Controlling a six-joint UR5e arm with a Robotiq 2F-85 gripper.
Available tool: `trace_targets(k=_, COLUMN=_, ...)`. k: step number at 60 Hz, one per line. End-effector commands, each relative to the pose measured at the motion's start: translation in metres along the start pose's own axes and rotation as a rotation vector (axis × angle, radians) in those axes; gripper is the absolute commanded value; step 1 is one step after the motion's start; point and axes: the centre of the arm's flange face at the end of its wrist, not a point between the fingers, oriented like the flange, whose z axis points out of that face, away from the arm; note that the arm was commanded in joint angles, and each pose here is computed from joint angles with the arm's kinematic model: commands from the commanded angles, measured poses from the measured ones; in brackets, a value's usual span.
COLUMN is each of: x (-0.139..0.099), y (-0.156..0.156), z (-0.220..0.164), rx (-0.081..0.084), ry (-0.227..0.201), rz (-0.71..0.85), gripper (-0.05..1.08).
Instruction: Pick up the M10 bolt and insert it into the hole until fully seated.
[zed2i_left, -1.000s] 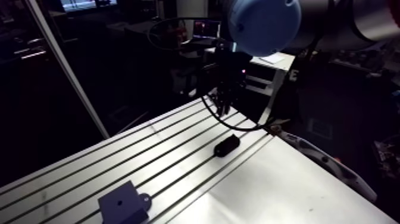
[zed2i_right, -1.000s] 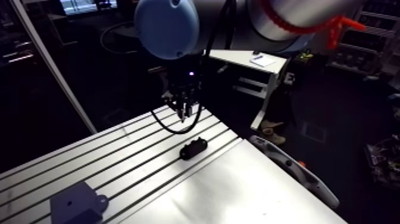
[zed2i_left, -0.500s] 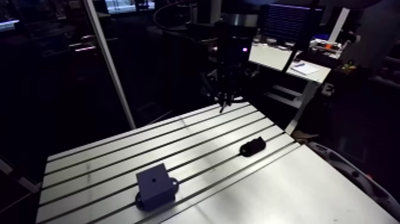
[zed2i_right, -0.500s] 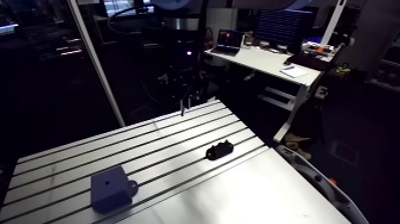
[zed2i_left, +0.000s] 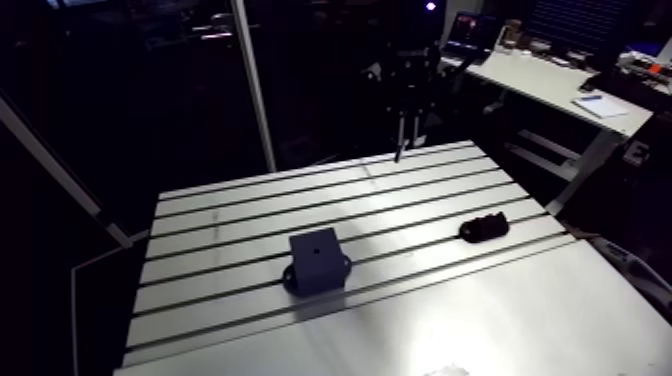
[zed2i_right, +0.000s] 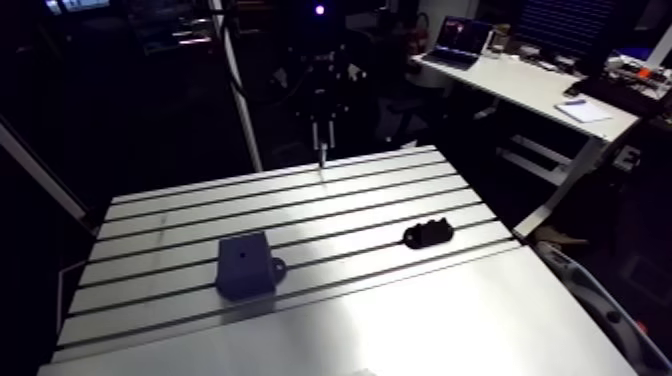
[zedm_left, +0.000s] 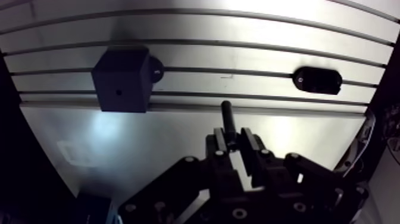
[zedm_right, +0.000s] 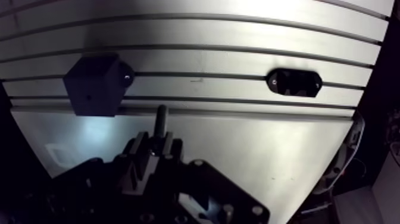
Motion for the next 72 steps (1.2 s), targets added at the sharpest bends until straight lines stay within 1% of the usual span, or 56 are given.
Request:
trace_targets(k=1, x=0.010, y=-0.052, z=-0.003, rx=-0.048, ry=-0.102, rz=-0.073, gripper=1.08)
trace_targets(k=3, x=0.010, y=-0.056, z=-0.001, rx=-0.050, ry=-0.108, rz=-0.078, gripper=1.08)
trace_targets(k=5, x=0.011, y=-0.065, z=0.003, rx=-0.056, ry=-0.118, rz=-0.093, gripper=1.08)
trace_targets(k=11, x=0.010, y=-0.080, z=0.007, rx=-0.060, ry=-0.138, rz=-0.117, gripper=1.08)
trace_targets(k=16, x=0.009, y=-0.087, z=0.006, rx=-0.064, ry=-0.138, rz=-0.127, gripper=1.08)
trace_targets(k=22, x=0.009, y=-0.100, z=0.005, rx=-0.071, ry=-0.126, rz=-0.129, gripper=1.08)
trace_targets(k=25, x=0.008, y=-0.103, z=0.005, rx=-0.071, ry=-0.123, rz=-0.125, gripper=1.08)
trace_targets(k=28, x=0.007, y=-0.109, z=0.006, rx=-0.076, ry=-0.122, rz=-0.119, gripper=1.08)
trace_targets(k=33, x=0.006, y=-0.112, z=0.008, rx=-0.077, ry=-0.120, rz=-0.114, gripper=1.08)
trace_targets(k=35, x=0.006, y=-0.113, z=0.009, rx=-0.075, ry=-0.122, rz=-0.113, gripper=1.08)
trace_targets(k=40, x=0.004, y=-0.119, z=0.011, rx=-0.079, ry=-0.126, rz=-0.123, gripper=1.08)
trace_targets(k=42, x=0.004, y=-0.120, z=0.012, rx=-0.077, ry=-0.128, rz=-0.124, gripper=1.08)
trace_targets(k=44, x=0.004, y=-0.123, z=0.013, rx=-0.078, ry=-0.130, rz=-0.129, gripper=1.08)
trace_targets(k=46, x=0.003, y=-0.133, z=0.018, rx=-0.079, ry=-0.137, rz=-0.143, gripper=1.08)
trace_targets(k=51, x=0.003, y=-0.138, z=0.023, rx=-0.081, ry=-0.145, rz=-0.140, gripper=1.08)
trace_targets(k=55, x=0.002, y=-0.141, z=0.029, rx=-0.085, ry=-0.157, rz=-0.134, gripper=1.08)
trace_targets(k=58, x=0.000, y=-0.147, z=0.033, rx=-0.092, ry=-0.166, rz=-0.140, gripper=1.08)
trace_targets(k=64, x=-0.001, y=-0.149, z=0.042, rx=-0.090, ry=-0.181, rz=-0.142, gripper=1.08)
trace_targets(k=68, x=0.001, y=-0.149, z=0.047, rx=-0.091, ry=-0.175, rz=-0.141, gripper=1.08)
trace_targets(k=72, x=0.003, y=-0.148, z=0.053, rx=-0.091, ry=-0.159, rz=-0.143, gripper=1.08)
